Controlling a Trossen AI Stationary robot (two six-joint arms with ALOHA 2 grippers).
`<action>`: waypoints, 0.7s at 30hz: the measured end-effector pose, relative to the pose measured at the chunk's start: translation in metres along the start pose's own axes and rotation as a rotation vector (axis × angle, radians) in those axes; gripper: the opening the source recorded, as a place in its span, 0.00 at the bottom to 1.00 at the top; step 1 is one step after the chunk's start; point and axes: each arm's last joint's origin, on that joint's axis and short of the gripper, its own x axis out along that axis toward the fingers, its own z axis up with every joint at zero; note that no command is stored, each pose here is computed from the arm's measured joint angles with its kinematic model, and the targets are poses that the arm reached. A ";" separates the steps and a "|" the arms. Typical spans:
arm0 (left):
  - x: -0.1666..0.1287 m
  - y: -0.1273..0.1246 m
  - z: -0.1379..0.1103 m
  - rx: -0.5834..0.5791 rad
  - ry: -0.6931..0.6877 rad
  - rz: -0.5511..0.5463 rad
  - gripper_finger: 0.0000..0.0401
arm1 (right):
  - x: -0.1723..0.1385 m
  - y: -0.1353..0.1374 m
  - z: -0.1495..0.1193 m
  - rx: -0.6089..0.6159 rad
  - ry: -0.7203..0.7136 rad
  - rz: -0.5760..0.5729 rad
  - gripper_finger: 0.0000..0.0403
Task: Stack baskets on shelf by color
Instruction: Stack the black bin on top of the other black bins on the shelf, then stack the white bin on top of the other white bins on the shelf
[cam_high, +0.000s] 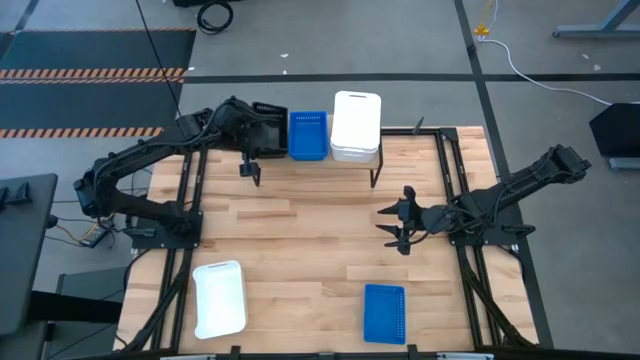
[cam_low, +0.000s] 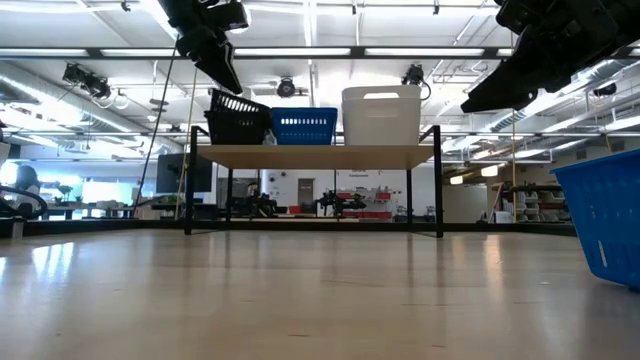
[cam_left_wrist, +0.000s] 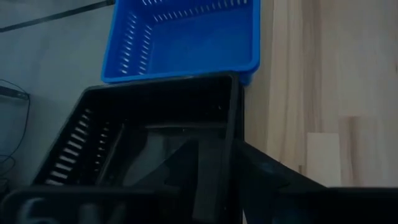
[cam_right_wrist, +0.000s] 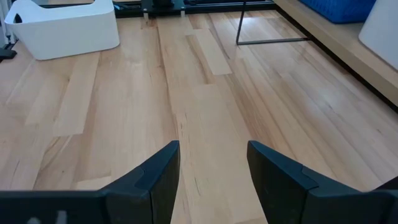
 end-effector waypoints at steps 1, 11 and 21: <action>0.000 0.000 0.000 -0.003 0.000 0.000 0.27 | 0.000 0.000 0.000 0.000 0.000 0.000 0.48; 0.000 0.000 0.000 -0.029 -0.001 -0.001 0.17 | 0.000 0.000 0.000 0.000 0.000 0.000 0.48; -0.009 -0.042 0.013 -0.102 0.019 -0.139 0.13 | 0.000 -0.001 -0.003 -0.016 0.027 -0.008 0.48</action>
